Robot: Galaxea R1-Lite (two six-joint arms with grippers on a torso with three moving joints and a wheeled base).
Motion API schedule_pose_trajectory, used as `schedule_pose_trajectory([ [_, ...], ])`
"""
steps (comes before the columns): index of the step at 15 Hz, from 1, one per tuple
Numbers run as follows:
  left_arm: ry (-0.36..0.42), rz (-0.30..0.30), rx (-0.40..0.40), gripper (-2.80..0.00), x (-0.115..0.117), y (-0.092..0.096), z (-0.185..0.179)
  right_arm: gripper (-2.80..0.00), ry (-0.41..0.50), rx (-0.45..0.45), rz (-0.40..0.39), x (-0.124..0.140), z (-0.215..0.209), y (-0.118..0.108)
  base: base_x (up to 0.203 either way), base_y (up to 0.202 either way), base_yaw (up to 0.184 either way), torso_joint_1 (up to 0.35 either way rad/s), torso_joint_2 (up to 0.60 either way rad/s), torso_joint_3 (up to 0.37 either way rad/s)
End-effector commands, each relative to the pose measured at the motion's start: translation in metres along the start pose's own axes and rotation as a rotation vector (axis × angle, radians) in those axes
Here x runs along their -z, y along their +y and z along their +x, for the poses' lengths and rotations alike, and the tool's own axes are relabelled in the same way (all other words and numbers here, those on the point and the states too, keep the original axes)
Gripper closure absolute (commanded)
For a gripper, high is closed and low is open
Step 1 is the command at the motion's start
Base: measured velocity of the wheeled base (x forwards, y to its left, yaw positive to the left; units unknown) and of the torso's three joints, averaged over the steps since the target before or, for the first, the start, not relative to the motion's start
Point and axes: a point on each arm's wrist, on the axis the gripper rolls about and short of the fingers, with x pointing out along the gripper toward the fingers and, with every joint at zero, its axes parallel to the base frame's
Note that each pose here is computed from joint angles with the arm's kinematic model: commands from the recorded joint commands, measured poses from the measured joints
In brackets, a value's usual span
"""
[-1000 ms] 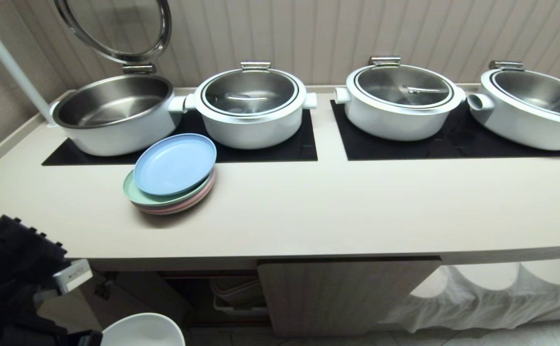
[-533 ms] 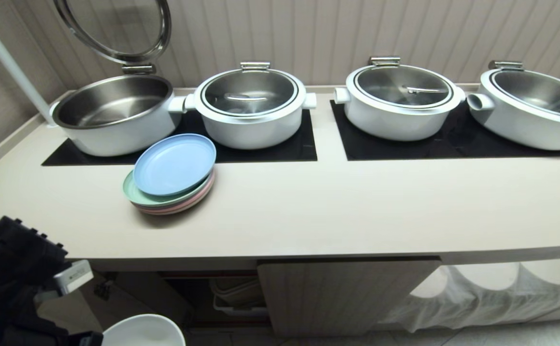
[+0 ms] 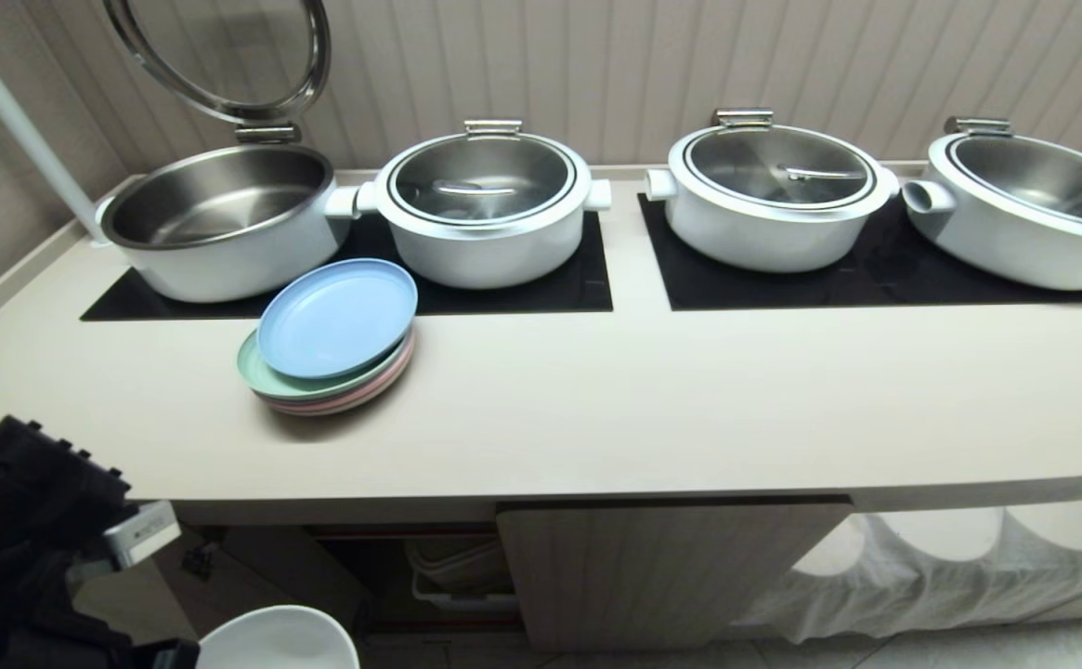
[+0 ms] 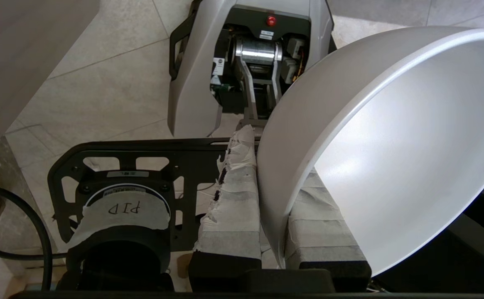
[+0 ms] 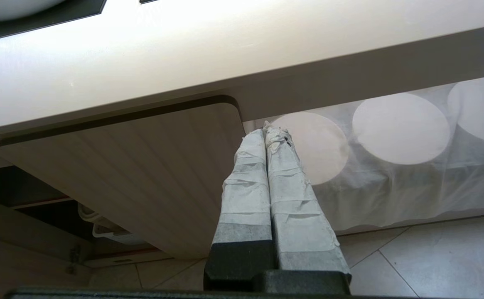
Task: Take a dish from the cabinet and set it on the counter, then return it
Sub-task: Put it back into the cabinet
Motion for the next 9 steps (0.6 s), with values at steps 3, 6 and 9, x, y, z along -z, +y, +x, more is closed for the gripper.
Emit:
schedule_pose_trajectory([
  [3,0.001,-0.004,0.000,0.00,0.0001,0.0000,-0.0003,0.00,0.001,0.001,0.001,-0.0001,0.0001,0.0000,0.000,0.000,0.000,0.000,0.00,0.000],
  [6,0.004,-0.004,-0.002,0.00,0.0002,0.0001,0.0002,0.00,0.001,-0.001,0.001,-0.0001,0.0001,0.0000,0.000,0.000,0.000,-0.027,0.05,0.032],
  [9,0.006,-0.005,-0.004,0.00,-0.0002,0.0000,0.0007,0.00,0.001,0.001,0.002,-0.0001,0.0001,0.0000,0.000,0.000,0.000,-0.092,0.20,0.098],
])
